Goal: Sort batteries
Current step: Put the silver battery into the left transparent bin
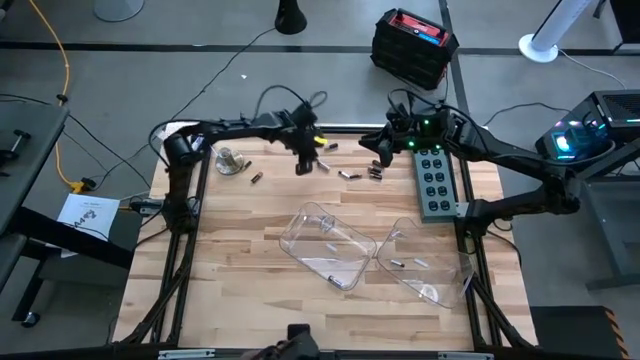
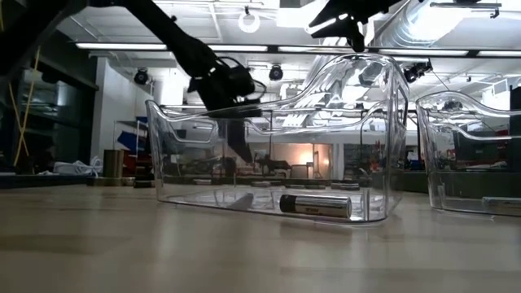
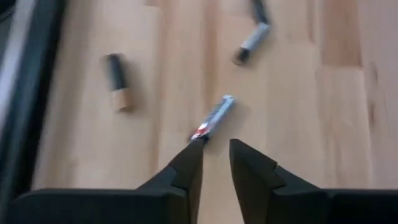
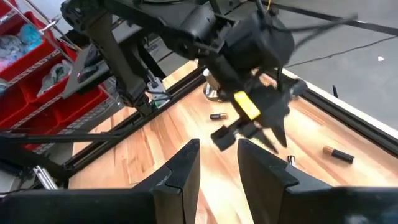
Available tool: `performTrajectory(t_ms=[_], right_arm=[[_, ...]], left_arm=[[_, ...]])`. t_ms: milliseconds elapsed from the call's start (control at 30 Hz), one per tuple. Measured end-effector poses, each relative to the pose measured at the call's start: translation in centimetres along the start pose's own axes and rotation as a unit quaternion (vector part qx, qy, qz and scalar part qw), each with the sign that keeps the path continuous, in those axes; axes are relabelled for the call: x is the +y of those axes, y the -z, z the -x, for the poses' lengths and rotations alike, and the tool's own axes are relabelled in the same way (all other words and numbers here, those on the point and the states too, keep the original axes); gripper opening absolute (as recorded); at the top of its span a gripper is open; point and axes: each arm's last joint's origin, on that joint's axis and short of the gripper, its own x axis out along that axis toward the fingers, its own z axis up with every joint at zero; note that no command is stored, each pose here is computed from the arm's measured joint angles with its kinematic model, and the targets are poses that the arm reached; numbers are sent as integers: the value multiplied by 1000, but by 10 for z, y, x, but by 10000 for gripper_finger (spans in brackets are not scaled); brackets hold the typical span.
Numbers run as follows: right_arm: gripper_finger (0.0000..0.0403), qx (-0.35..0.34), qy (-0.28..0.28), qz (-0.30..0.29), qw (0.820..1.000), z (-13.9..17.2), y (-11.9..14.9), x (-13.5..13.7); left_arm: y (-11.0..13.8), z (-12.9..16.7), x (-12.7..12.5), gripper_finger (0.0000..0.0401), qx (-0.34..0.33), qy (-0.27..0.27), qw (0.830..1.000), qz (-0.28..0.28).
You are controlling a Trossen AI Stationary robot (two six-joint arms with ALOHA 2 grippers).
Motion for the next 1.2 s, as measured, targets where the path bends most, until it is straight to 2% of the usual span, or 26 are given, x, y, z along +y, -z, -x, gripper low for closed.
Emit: performTrajectory(t_ms=[233, 300, 400, 467, 533, 667, 800, 900, 967, 1033, 1200], right_arm=[[100, 2, -2, -18, 1000, 0, 0, 0], [100, 2, -1, -19, 1000, 0, 0, 0], [100, 4, 0, -26, 1000, 0, 1, 0], [100, 4, 0, -27, 1000, 0, 1, 0], [100, 4, 0, -27, 1000, 0, 1, 0], [100, 4, 0, -25, 1000, 0, 1, 0], [100, 4, 0, -25, 1000, 0, 1, 0], [100, 4, 0, -26, 1000, 0, 1, 0], [100, 4, 0, -27, 1000, 0, 1, 0], [100, 4, 0, -23, 1000, 0, 1, 0], [100, 4, -1, -15, 1000, 0, 1, 0]], left_arm=[[-12, -20, -8, 145, -27, -19, 994, -101], [-10, -27, -10, 157, -10, -30, 991, -129], [-1, -38, -14, 164, 29, -12, 987, -155], [4, -40, -17, 165, 49, 3, 984, -169], [5, -42, -16, 165, 54, -3, 983, -176], [7, -46, -12, 163, 54, -8, 986, -157], [9, -46, -11, 129, 63, -13, 991, -120], [7, -43, -7, 70, 67, -17, 993, -94], [6, -38, -2, 27, 66, -1, 995, -78], [4, -33, 1, 14, 60, 19, 996, -56], [-1, -12, 3, 1, 65, 26, 997, -36]])
